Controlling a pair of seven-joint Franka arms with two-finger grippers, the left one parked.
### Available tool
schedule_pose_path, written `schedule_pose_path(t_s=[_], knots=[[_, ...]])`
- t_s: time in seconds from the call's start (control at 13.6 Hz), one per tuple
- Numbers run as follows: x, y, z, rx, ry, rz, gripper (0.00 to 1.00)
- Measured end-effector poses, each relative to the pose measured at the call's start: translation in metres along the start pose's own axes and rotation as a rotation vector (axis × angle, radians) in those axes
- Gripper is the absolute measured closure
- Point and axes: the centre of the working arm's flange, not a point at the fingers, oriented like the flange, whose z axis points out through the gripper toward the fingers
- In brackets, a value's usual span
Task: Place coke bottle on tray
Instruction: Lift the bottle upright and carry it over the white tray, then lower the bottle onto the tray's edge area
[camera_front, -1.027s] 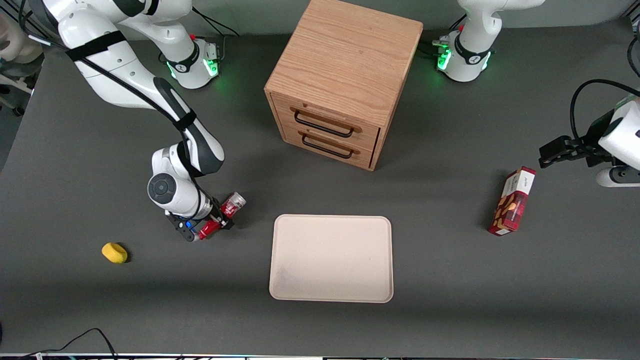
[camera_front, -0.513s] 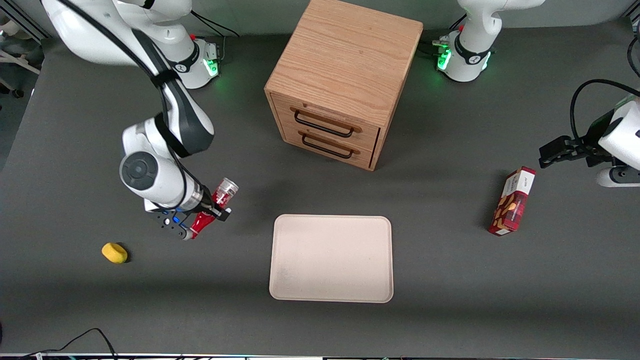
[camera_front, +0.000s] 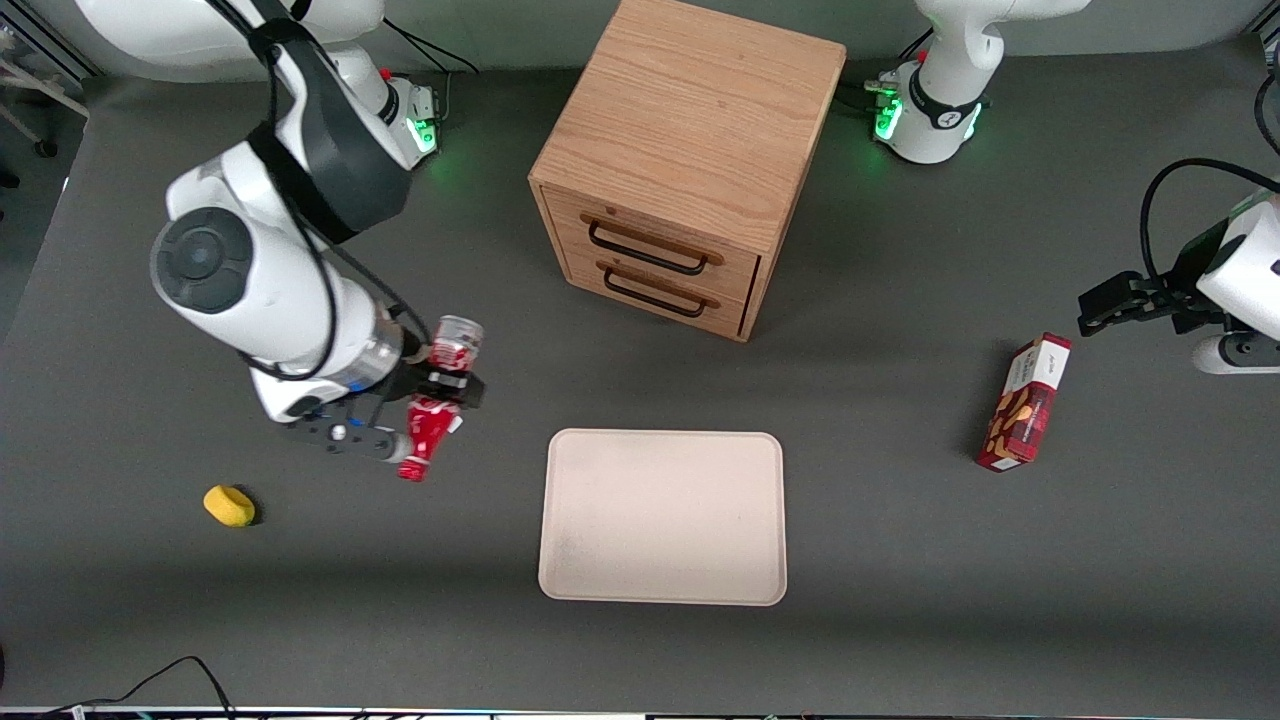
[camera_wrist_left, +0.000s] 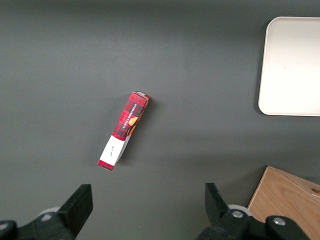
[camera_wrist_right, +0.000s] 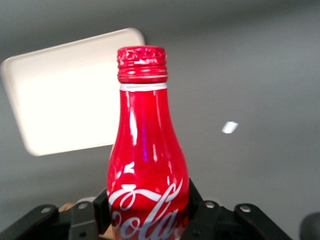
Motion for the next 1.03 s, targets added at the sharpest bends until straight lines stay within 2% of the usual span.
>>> schedule_pose_path(t_s=[0.29,0.51,0.73,0.88,1.03], knots=[[0.020,-0.030,0.076,0.038,-0.069,-0.095,0.45],[0.042,-0.028,0.141,0.068,-0.082,-0.174,0.45],[0.059,-0.027,0.191,0.088,-0.043,-0.202,0.45],[0.065,-0.027,0.223,0.070,-0.004,-0.222,0.45],[0.068,-0.026,0.254,0.060,0.019,-0.239,0.45]])
